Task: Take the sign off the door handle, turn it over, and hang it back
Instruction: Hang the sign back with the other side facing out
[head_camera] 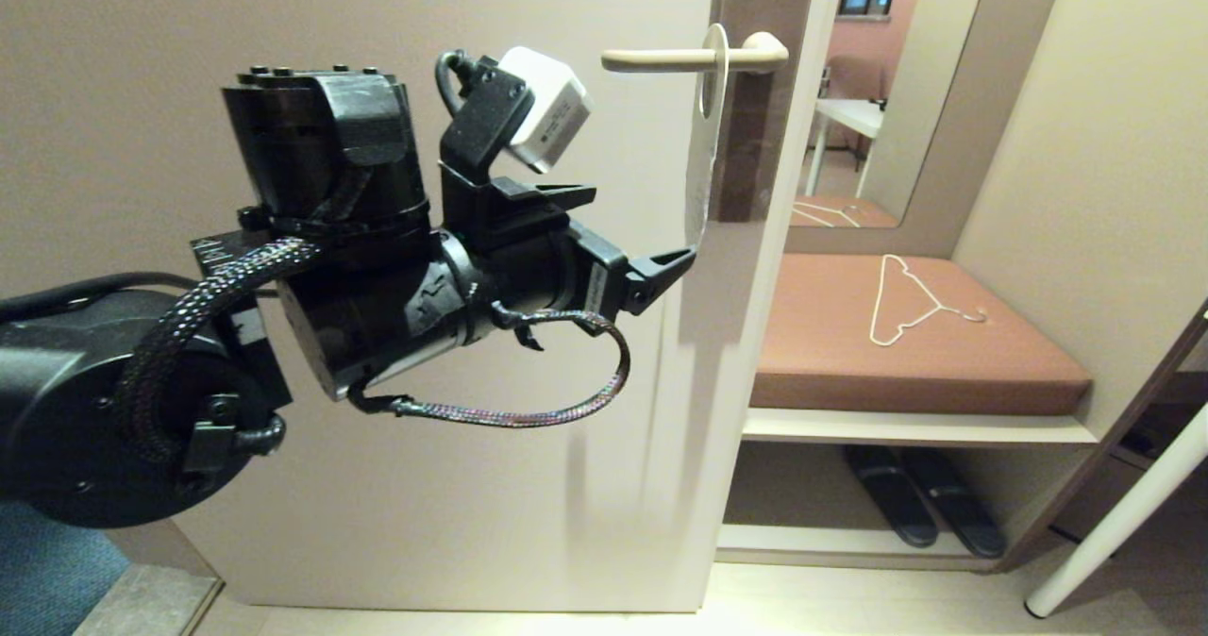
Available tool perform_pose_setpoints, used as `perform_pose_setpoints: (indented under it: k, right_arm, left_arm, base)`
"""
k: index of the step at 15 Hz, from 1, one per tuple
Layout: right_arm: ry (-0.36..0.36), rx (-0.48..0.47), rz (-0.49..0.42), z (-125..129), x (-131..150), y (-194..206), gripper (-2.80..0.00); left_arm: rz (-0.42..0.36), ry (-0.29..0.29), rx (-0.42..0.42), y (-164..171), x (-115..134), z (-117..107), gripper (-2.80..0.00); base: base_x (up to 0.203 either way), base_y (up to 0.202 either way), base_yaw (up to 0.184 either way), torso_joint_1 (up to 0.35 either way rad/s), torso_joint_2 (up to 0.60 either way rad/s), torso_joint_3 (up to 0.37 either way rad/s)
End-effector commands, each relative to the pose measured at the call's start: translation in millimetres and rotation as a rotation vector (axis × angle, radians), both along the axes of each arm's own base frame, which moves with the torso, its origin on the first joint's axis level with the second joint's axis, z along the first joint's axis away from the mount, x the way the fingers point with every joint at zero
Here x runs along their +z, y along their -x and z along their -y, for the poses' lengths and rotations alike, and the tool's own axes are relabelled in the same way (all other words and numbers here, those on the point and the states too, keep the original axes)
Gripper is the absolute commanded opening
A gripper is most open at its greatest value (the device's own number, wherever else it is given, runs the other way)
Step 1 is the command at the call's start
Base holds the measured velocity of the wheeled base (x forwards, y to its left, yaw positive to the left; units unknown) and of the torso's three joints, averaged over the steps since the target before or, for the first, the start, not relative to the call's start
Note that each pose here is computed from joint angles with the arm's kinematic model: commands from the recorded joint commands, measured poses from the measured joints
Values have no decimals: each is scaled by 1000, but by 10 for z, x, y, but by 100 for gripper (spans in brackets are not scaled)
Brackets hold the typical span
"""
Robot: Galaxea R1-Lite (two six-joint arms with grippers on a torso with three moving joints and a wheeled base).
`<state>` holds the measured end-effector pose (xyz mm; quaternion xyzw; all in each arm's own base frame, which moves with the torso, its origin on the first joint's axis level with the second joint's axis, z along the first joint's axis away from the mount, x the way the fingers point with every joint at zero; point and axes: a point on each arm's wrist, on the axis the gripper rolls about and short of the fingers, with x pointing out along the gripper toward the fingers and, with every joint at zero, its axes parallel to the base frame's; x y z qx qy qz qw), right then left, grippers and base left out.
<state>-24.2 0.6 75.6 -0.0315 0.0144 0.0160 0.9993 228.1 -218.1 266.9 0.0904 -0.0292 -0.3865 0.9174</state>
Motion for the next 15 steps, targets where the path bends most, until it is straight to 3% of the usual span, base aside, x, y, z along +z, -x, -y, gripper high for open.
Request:
perform_pose_setpoints:
  k: [1,4,5,6,11,15]
  right_arm:
    - [1,1,1,0,1,1,-280]
    - [1,1,-1,0,-3,0,-280]
    - [1,1,0,0,-1,0,-280]
    - [1,1,0,0,0,1,-280]
    - [1,1,-1,0,-3,0,-280]
    - [1,1,-1,0,-3,0,-280]
  left_arm:
    - [1,29,6,123,64,-145,0]
    - [-5,41,7,190,75,-212,0]
    - [-6,40,12,180,71,-217,-157]
    - [-5,43,12,176,76,-220,-280]
    - [-3,44,5,98,81,-143,-280]
    - [21,62,-66,-98,151,63,-280]
  base:
    - [0,0,0,0,0,0]
    - [0,0,0,0,0,0]
    - [0,0,0,0,0,0]
    - [0,0,0,0,0,0]
    - [0,0,0,0,0,0]
    - [0,0,0,0,0,0]
